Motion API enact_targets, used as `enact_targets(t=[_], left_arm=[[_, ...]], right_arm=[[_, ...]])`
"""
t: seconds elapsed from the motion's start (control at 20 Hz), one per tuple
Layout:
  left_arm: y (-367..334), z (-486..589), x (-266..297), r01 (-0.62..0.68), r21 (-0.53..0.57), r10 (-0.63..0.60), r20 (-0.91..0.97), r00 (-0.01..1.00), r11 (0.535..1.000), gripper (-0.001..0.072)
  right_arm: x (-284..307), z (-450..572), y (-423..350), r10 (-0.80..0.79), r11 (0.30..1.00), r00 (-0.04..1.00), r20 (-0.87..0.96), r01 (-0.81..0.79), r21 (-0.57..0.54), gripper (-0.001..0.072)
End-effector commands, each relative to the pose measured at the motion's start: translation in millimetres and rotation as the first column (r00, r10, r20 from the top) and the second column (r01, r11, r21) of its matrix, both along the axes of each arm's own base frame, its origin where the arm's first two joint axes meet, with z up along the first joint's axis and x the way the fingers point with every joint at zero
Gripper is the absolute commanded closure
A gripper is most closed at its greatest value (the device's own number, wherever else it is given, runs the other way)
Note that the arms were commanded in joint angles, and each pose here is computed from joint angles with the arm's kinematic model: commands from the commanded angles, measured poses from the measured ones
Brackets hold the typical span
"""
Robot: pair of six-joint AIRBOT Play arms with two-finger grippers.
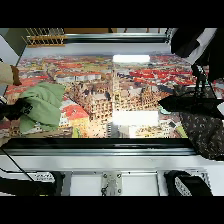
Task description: Fold the clothes and pants, and hang the long-sleeved shirts on hangers.
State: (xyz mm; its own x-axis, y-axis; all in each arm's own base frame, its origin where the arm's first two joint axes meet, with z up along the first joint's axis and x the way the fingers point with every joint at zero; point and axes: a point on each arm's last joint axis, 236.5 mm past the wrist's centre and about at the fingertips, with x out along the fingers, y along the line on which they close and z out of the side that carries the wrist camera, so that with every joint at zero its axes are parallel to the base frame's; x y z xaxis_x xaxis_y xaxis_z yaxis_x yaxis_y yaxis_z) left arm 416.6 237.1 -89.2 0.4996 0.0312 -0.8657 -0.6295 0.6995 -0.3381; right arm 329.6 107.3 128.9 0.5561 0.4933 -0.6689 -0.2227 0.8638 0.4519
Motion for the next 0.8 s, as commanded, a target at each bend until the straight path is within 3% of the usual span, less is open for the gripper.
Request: enact_targets(t=[0.0,0.05,0.1,0.25,0.4,0.55,0.65,0.75], left_arm=[[-28,-3,19,0.081,-0.033,-0.081,-0.018,0.997,0.996,0.0533],[-37,3,25,0.111,-0.041,-0.112,-0.018,0.994,0.993,0.0656],[-47,12,30,0.148,-0.052,-0.149,-0.019,0.989,0.988,0.07],[-91,77,59,0.302,-0.014,-0.302,0.041,0.953,0.953,0.07],[-174,172,76,0.5,0.097,-0.51,0.138,0.849,0.86,0.07],[-284,259,61,0.673,0.216,-0.707,0.225,0.671,0.707,0.07],[-355,298,37,0.759,0.31,-0.818,0.267,0.509,0.573,0.07],[-421,317,3,0.829,0.38,-0.907,0.267,0.326,0.41,0.07]], right_arm=[[0,0,0,0.001,1.0,1.0,0.0,-0.001,0.0,0.07],[0,0,0,0.001,1.0,1.0,0.0,-0.001,0.0,0.07],[0,0,0,0.001,1.0,1.0,0.0,-0.001,0.0,0.07],[0,0,0,0.001,1.0,1.0,0.0,-0.001,0.0,0.07],[0,0,0,0.001,1.0,1.0,0.0,-0.001,0.0,0.07],[0,0,0,0.001,1.0,1.0,0.0,-0.001,0.0,0.07],[0,0,1,0.001,1.0,1.0,0.0,-0.001,0.002,0.07],[0,4,6,0.004,1.0,1.0,0.001,-0.004,0.031,0.07]])
